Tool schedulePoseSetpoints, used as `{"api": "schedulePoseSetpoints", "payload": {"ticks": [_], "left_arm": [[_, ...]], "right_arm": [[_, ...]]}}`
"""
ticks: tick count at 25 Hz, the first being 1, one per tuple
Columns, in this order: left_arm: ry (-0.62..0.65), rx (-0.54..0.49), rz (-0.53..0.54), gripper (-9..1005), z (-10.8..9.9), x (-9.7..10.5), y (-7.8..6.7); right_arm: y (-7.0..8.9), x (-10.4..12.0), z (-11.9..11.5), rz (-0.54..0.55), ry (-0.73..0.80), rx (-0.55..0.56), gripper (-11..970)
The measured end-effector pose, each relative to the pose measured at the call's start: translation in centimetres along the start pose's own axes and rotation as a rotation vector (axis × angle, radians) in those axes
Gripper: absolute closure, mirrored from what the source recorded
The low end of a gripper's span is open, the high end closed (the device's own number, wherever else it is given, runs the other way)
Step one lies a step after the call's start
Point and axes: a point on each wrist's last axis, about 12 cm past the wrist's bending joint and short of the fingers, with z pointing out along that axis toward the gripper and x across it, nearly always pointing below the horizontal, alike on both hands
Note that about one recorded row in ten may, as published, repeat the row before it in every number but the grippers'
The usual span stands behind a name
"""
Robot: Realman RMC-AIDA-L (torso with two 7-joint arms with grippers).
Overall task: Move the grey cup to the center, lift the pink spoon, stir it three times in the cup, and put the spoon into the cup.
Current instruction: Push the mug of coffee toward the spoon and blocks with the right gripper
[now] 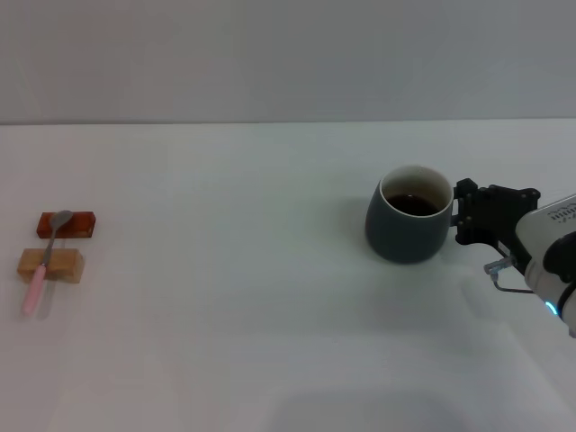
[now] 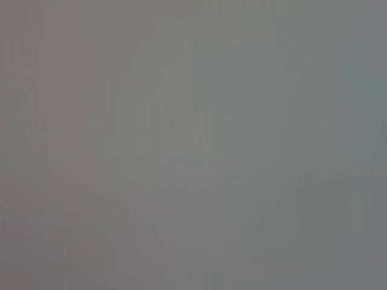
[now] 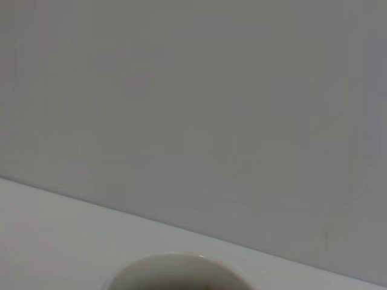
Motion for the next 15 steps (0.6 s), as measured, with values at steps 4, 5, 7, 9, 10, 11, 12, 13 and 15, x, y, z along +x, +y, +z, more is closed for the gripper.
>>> {"api": "schedulePoseSetpoints", "payload": {"ticks": [4, 5, 7, 9, 10, 11, 12, 13, 15], "left_arm": [[-0.002, 0.001, -0.001, 190, 0.0, 0.0, -0.1], [-0.002, 0.001, -0.001, 190, 0.0, 0.0, -0.1], [-0.002, 0.000, -0.001, 191, 0.0, 0.0, 0.0], [-0.002, 0.000, -0.002, 192, 0.0, 0.0, 0.0], [-0.002, 0.000, -0.002, 192, 0.0, 0.0, 0.0], [-0.002, 0.000, -0.002, 193, 0.0, 0.0, 0.0], [-0.003, 0.000, -0.002, 193, 0.0, 0.0, 0.0], [-0.004, 0.000, -0.003, 193, 0.0, -0.1, 0.0], [-0.004, 0.000, -0.003, 194, 0.0, -0.1, 0.0]], "right_arm": [[0.5, -0.3, 0.2, -0.004, -0.002, -0.017, 961], [0.7, -0.4, 0.2, -0.006, -0.002, -0.022, 961], [0.9, -0.5, 0.2, -0.009, -0.002, -0.031, 961], [1.0, -0.5, 0.3, -0.011, 0.001, -0.035, 961], [1.0, -0.5, 0.3, -0.012, 0.002, -0.037, 961], [1.0, -0.5, 0.3, -0.012, 0.002, -0.037, 961], [1.3, -0.6, 0.3, -0.014, 0.003, -0.046, 961], [1.3, -0.6, 0.3, -0.014, 0.003, -0.046, 962], [1.7, -0.7, 0.4, -0.014, 0.001, -0.059, 962]]}}
